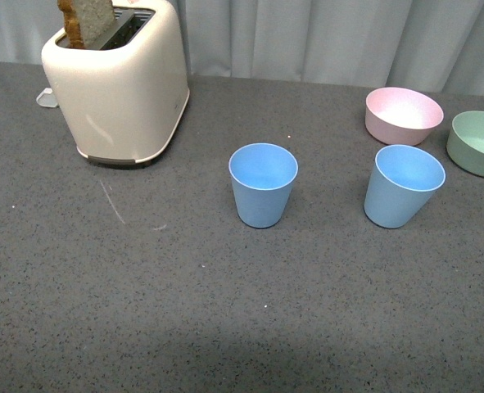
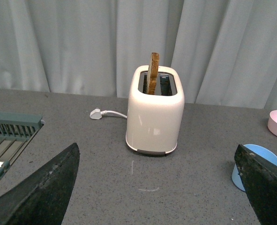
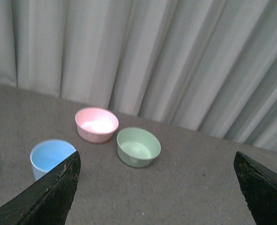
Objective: Stack blue cups with both arms
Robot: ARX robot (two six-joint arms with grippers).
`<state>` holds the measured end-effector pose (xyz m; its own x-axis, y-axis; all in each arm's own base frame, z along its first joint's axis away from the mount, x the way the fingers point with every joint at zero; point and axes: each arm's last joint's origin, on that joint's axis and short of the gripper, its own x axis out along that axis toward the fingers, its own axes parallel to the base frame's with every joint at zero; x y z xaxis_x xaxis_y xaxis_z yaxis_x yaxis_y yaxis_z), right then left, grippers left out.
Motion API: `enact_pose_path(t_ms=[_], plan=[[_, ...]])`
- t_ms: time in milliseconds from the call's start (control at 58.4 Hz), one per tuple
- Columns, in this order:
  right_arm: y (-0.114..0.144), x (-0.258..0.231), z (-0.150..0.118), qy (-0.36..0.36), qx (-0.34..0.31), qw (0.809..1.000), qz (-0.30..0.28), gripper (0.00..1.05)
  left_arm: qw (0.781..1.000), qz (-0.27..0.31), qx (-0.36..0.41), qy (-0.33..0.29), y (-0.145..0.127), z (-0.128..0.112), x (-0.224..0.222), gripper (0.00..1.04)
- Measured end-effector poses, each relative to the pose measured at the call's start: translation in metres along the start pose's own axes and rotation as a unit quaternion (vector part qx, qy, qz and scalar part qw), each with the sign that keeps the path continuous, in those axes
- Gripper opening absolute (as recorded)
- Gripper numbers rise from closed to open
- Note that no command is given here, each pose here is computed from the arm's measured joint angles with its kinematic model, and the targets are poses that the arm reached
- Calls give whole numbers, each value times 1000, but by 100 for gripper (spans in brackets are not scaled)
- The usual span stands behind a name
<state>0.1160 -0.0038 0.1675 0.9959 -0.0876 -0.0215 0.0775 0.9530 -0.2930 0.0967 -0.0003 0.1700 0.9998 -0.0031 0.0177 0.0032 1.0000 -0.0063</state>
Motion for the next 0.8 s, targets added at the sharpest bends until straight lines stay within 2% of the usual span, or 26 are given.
enact_pose_path(t_ms=[86, 205, 377, 531, 804], plan=[[0, 22, 1, 42, -17, 999, 8, 95, 1000, 0, 0, 0, 0, 0, 0, 98], [1, 59, 2, 116, -2, 993, 24, 95, 1000, 0, 0, 0, 0, 0, 0, 98], [15, 122, -14, 254, 55, 964, 62, 95, 1000, 0, 0, 0, 0, 0, 0, 98], [33, 168, -22, 318, 102, 939, 85, 95, 1000, 0, 0, 0, 0, 0, 0, 98], [61, 219, -35, 389, 151, 904, 91, 95, 1000, 0, 0, 0, 0, 0, 0, 98]])
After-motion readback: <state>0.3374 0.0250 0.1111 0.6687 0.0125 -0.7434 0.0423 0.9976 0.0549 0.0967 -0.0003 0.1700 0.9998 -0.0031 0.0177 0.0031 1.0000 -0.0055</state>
